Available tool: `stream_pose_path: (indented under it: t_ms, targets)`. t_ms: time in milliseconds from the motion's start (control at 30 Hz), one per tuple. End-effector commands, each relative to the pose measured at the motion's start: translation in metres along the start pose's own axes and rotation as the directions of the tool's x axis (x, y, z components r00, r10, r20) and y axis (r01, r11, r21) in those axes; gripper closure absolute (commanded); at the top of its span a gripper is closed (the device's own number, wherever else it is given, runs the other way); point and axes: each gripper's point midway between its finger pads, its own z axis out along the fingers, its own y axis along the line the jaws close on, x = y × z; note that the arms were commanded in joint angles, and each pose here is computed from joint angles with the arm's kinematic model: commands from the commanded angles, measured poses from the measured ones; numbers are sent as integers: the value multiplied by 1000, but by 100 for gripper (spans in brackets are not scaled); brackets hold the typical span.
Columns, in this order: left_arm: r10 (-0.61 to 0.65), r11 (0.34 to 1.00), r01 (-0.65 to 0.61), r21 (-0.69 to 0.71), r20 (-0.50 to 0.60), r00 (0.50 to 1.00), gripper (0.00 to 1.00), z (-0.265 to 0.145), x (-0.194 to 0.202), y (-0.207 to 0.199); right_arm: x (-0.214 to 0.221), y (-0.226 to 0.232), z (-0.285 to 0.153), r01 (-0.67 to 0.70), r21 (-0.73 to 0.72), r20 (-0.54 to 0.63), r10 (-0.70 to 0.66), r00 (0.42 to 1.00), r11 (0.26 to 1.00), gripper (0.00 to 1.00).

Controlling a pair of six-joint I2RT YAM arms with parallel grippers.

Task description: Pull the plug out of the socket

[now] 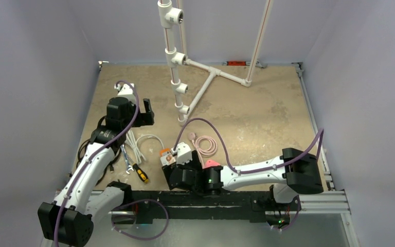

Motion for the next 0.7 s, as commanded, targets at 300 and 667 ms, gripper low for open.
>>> stream_pose_path:
  t_ms: [300, 667]
  targets:
    - [-2, 1000, 1, -2, -17, 1000, 3, 9, 4, 1, 22, 13, 21, -26, -132, 85, 37, 996, 991, 12]
    - [2, 999, -4, -46, -37, 999, 3, 11, 11, 9, 39, 0, 48, -12, -40, 135, 17, 991, 999, 23]
